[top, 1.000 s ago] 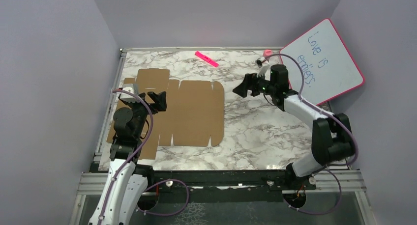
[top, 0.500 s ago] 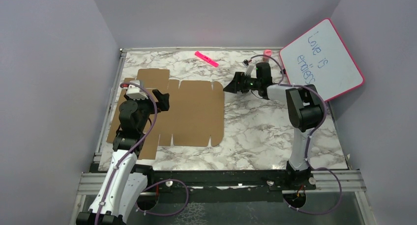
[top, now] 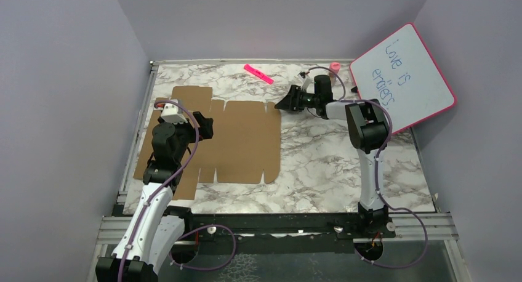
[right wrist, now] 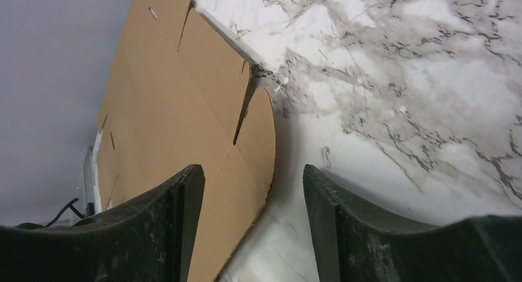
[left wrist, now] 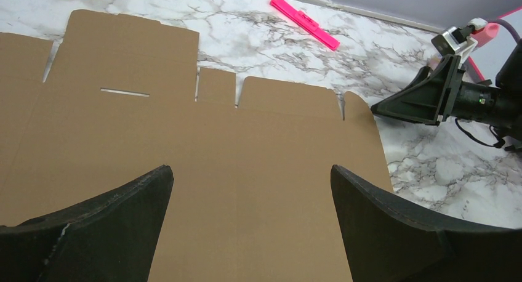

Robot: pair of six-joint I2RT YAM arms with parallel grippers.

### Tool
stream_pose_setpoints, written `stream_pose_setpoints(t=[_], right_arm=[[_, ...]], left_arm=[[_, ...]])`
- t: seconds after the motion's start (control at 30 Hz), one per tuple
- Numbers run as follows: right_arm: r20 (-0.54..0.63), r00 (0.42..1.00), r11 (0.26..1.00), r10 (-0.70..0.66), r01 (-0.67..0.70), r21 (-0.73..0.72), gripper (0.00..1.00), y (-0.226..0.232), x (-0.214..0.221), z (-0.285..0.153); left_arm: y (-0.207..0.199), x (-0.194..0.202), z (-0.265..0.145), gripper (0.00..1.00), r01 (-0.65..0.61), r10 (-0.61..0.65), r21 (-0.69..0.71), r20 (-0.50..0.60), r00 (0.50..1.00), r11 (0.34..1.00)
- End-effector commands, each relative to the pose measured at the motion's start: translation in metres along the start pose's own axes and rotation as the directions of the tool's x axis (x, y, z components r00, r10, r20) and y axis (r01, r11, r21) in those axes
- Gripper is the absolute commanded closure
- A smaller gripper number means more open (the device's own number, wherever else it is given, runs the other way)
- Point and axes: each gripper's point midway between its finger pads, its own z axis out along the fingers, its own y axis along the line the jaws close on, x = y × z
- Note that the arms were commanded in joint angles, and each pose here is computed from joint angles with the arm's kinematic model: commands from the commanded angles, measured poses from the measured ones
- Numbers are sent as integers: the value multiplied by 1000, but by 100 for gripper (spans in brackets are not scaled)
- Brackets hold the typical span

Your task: Fold the paper box

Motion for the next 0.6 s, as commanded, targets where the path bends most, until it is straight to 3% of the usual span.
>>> stream_pose_setpoints(t=[0.0,0.17,0.4,0.57], right_arm=[[-52,996,997,73,-75,-31,35,-9,24,17],[-79,994,996,79,-82,-42,40,-8,33,30],[-17,997,997,73,-73,-31,69,-5,22,28],[35,999,999,40,-40,-19,99,12,9,14]], left_arm=[[-11,-23,0,1,-24,21,46,62,998,999],[-12,-21,1,1,-24,21,53,58,998,998],[-18,-22,0,1,-30,25,78,63,998,996],[-21,-23,-2,1,-32,27,81,67,997,996]])
